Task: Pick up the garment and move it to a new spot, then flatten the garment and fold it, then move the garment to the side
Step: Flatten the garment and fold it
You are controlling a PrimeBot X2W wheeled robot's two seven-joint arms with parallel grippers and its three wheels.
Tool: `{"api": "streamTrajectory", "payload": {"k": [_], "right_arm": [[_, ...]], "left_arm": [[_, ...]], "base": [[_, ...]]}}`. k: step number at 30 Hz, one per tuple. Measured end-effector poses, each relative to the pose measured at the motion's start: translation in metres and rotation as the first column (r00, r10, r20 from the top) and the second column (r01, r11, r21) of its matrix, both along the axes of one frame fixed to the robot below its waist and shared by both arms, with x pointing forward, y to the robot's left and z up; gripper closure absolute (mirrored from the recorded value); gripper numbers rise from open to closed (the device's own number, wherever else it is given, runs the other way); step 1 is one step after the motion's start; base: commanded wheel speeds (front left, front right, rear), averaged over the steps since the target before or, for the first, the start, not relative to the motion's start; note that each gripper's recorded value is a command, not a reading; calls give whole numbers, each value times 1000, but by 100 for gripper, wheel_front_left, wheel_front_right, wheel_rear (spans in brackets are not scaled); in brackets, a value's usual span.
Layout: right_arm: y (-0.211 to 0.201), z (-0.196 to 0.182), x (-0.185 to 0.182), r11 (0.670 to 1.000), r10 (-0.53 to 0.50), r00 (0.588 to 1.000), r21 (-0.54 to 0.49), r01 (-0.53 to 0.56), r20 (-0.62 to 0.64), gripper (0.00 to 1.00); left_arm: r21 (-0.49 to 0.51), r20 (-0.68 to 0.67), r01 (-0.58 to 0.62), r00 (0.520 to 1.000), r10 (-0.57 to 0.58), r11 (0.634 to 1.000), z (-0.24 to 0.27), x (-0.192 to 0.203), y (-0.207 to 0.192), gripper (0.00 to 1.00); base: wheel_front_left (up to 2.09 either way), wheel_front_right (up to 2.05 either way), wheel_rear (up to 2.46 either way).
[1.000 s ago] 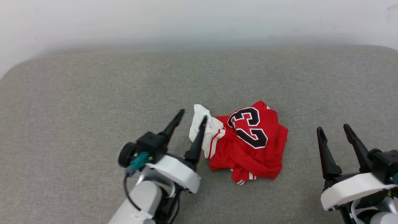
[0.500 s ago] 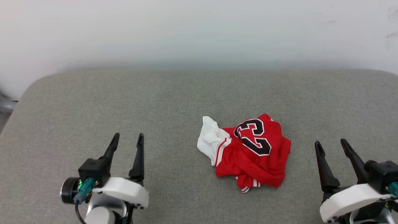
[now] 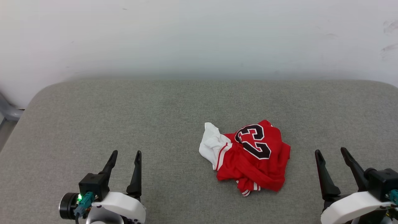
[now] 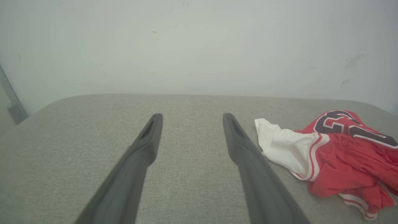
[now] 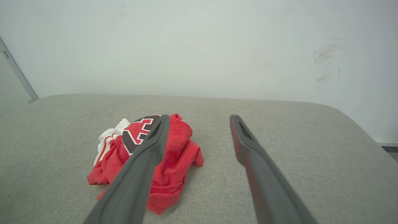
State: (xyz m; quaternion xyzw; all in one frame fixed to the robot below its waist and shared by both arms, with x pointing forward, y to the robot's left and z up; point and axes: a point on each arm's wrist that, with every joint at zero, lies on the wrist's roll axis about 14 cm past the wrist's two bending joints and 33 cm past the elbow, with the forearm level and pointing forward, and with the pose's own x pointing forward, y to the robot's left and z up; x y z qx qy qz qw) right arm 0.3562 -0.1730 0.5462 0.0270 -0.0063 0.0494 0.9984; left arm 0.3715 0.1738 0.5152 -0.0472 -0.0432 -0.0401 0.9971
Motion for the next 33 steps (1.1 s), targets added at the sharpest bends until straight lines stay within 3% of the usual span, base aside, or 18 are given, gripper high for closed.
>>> {"api": "streamTrajectory", "payload": {"k": [11, 15, 21, 26, 29, 30, 33], "right_arm": [[-2, -4, -2, 1000, -5, 1000, 6, 6, -21, 0], [2, -17, 1, 1000, 8, 997, 11, -7, -83, 0], [38, -34, 23, 992, 128, 966, 11, -129, -226, 0], [75, -43, 47, 952, 273, 895, -34, -304, -354, 0], [94, -57, 55, 911, 333, 826, -70, -406, -455, 0], [101, -68, 59, 885, 352, 781, -88, -457, -516, 0], [112, -88, 61, 840, 371, 705, -105, -532, -605, 0]], "left_arm": [[-10, -2, 9, 1000, -9, 1000, -1, 1, -5, 0], [-17, -6, 11, 1000, -11, 1000, -2, 0, -6, 0], [-32, 10, -6, 1000, 6, 999, 3, 5, -4, 0], [-36, 16, -16, 1000, 17, 999, 4, 13, -1, 0], [-40, 13, -24, 1000, 24, 999, 3, 17, 0, 0], [-44, 8, -29, 1000, 29, 999, 1, 20, 1, 0], [-45, 1, -37, 999, 37, 998, -2, 26, 4, 0]], "base": [[0, 0, 0], [0, 0, 0], [0, 0, 0], [0, 0, 0], [0, 0, 0], [0, 0, 0], [0, 0, 0]]}}
